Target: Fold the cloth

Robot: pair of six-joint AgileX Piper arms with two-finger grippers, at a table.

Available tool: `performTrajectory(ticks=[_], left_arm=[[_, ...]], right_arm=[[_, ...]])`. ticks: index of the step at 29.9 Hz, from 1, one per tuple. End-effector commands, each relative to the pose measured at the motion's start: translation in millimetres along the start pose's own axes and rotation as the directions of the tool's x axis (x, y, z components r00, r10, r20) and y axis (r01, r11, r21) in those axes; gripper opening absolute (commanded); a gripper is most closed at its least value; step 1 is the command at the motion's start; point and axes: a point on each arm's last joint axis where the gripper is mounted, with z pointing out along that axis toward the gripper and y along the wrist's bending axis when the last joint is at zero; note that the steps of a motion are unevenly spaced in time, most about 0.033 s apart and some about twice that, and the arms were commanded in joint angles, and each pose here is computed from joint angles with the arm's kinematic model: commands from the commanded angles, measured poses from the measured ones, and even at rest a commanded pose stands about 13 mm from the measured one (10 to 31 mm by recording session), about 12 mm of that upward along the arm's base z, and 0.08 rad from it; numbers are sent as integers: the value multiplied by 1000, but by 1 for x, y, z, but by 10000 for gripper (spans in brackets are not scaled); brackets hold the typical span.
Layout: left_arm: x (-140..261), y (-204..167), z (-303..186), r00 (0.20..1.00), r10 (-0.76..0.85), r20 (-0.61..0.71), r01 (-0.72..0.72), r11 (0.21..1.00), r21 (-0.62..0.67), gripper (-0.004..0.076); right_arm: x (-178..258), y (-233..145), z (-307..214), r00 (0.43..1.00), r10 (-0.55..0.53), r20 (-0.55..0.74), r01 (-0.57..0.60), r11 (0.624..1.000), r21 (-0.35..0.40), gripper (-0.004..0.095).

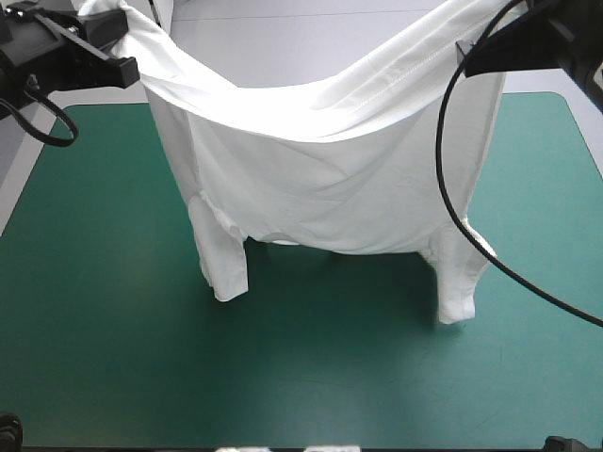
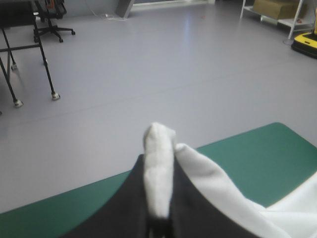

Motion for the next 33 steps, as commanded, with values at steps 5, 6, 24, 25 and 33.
performTrajectory(ticks=[5, 6, 24, 25, 33], left_arm=[[-40, -11, -38, 951, 40, 306, -43, 999, 3, -9], [-43, -13, -41, 944, 43, 328, -51, 999, 16, -9], [-79, -27, -99, 788, 129, 602, -133, 990, -39, -9], [-77, -24, -91, 801, 130, 585, -132, 990, -40, -9], [-54, 12, 23, 902, 132, 410, -106, 991, -86, -9]], right_arm=[[-20, -8, -7, 980, 8, 201, -13, 1000, 25, -17], [-23, -7, -8, 973, 14, 230, -17, 1000, 10, -17], [-48, -1, -15, 861, 30, 508, -17, 999, -31, -17], [-44, 3, -8, 883, 24, 468, -13, 1000, -27, -17], [-2, 27, 100, 968, -96, 233, 59, 985, 164, -17]])
